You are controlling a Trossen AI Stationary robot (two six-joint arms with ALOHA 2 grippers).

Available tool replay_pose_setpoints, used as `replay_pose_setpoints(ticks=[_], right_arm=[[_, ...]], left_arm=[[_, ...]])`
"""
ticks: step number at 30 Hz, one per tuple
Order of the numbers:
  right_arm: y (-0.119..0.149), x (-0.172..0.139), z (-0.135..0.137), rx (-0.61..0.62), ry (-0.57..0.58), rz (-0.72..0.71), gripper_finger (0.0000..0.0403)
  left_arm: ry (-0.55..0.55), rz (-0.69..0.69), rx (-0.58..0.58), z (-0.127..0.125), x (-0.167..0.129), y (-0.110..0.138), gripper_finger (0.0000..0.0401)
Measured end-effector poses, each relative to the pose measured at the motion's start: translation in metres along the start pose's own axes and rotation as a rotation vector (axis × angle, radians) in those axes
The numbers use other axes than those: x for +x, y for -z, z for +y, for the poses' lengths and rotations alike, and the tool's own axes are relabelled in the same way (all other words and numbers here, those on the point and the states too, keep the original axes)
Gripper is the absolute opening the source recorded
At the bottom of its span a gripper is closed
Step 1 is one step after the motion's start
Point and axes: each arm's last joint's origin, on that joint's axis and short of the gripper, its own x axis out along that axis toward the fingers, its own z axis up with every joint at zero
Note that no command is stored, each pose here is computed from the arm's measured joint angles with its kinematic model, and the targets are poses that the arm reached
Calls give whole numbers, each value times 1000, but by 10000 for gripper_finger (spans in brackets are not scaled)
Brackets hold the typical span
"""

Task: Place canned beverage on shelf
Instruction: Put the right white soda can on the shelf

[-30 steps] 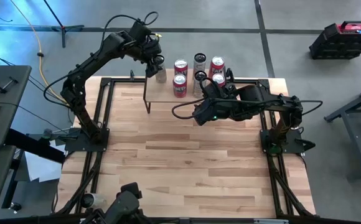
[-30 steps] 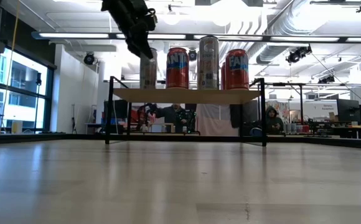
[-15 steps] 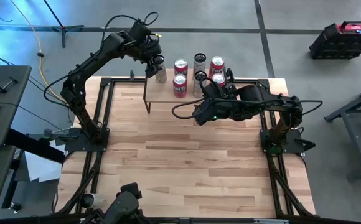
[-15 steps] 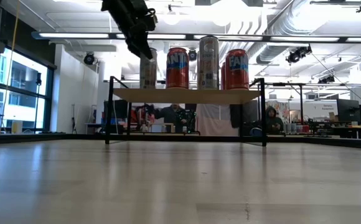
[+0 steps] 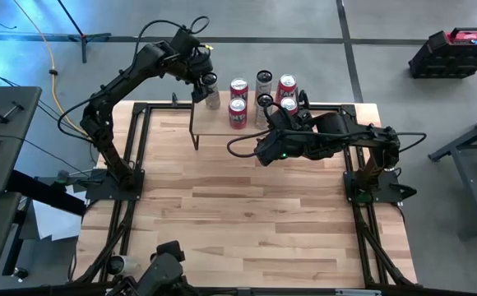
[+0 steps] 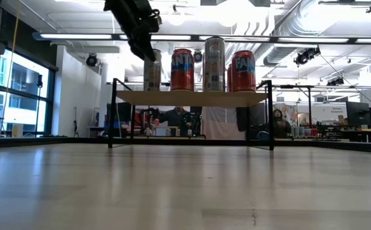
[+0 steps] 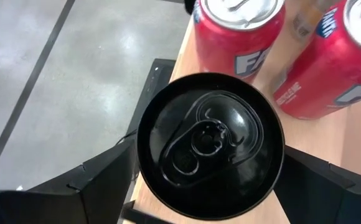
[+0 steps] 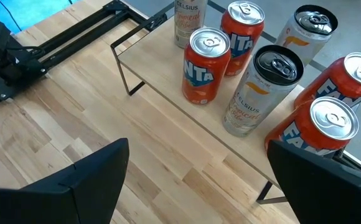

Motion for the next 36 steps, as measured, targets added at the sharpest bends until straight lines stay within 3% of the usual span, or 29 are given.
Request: replay_pose_setpoints(ticks=[17, 36], right_arm=[[0, 0, 0, 0, 0, 0, 369], [0, 0, 0, -4, -1, 1, 369]], left_arm=[[-71, 85, -4, 1, -1, 5, 333], [16, -95, -40, 1, -7, -6, 333]])
